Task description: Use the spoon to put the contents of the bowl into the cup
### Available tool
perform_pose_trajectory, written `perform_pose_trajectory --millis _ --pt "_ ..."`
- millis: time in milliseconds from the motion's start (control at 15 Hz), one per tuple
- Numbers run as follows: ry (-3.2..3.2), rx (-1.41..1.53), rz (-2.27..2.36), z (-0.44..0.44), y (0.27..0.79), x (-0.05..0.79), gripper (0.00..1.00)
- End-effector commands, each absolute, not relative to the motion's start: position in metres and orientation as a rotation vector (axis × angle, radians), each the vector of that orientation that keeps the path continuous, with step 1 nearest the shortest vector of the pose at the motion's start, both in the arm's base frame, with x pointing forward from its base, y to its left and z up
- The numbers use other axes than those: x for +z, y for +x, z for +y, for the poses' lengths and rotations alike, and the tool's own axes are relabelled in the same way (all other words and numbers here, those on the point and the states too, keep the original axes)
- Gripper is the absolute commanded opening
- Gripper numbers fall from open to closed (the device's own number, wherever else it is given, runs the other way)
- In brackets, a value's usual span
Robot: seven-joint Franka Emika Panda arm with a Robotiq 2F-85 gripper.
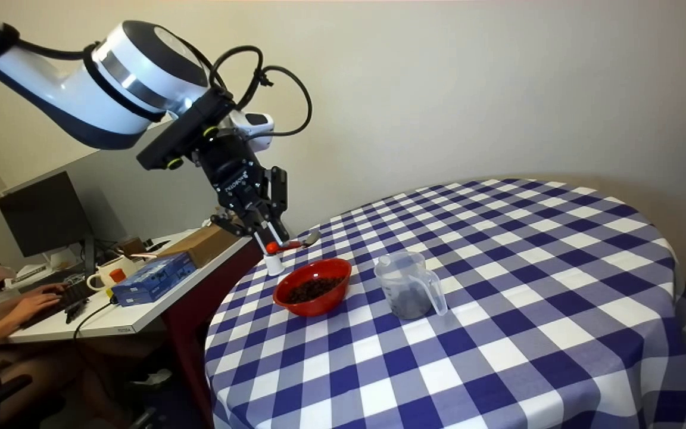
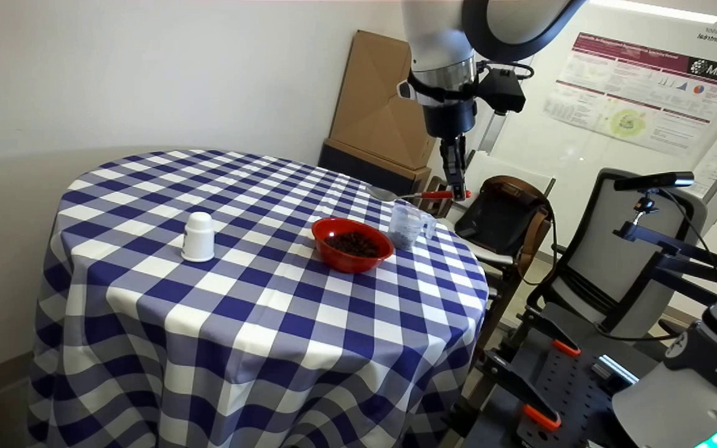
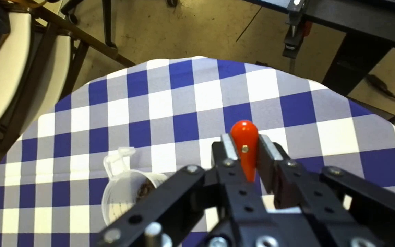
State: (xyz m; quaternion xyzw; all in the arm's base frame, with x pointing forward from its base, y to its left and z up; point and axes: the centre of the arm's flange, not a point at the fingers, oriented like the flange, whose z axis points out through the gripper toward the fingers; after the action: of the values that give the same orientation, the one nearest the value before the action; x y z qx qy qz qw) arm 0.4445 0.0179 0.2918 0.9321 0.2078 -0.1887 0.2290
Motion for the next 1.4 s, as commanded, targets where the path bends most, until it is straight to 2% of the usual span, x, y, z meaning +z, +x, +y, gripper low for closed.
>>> perform_pose_trajectory --millis 0,800,1333 --pt "2.588 -0.549 0.615 0.036 0.454 0.283 0.09" --pt "2.631 -0.685 0.611 0.048 0.496 0.222 0.09" --pt "2.629 -0.743 0.589 0.031 0.504 0.191 0.09"
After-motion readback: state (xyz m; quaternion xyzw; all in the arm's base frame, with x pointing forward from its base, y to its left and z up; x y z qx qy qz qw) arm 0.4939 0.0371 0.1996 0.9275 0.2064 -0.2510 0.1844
